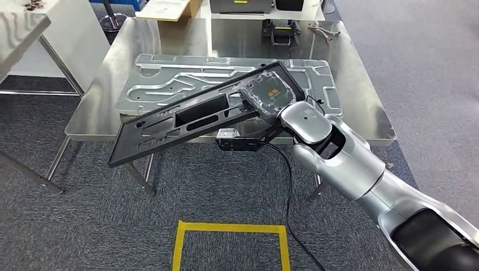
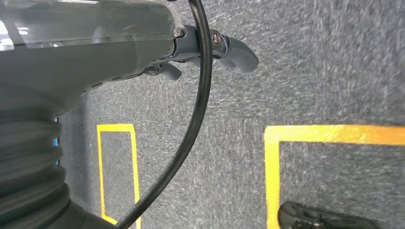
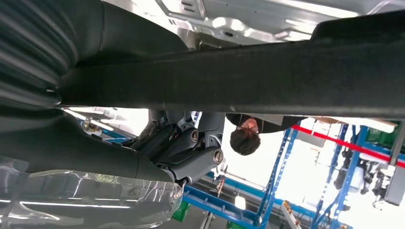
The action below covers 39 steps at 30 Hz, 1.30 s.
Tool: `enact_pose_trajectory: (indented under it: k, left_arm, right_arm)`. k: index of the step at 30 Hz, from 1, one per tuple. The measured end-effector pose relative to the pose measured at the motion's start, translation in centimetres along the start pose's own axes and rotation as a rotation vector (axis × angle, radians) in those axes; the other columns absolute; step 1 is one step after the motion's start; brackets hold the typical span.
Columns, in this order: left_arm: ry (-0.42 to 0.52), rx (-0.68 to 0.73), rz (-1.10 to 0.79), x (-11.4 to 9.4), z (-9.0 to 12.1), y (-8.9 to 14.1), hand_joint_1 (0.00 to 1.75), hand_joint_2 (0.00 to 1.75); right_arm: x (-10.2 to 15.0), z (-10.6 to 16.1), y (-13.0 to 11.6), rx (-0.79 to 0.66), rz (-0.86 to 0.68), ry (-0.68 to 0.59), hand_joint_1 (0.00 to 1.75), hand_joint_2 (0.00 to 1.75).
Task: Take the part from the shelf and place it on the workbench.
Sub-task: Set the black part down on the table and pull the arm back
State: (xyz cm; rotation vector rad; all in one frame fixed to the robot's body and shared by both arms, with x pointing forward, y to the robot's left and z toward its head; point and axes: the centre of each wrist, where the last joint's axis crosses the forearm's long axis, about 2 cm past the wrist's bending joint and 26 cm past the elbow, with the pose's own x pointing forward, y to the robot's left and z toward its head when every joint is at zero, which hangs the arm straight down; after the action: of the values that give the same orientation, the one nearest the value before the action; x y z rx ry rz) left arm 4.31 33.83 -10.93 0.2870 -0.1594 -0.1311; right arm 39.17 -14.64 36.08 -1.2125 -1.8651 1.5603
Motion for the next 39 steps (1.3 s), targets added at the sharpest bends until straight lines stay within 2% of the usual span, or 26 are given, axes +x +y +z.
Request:
enact_pose_trajectory:
  k: [39]
  left_arm:
    - [0.007, 0.012, 0.014, -0.1, 0.0, 0.3, 0.00, 1.75]
  right_arm:
    - [-2.2, 1.6, 0.9, -0.028, -0.010, 0.065, 1.75, 1.75]
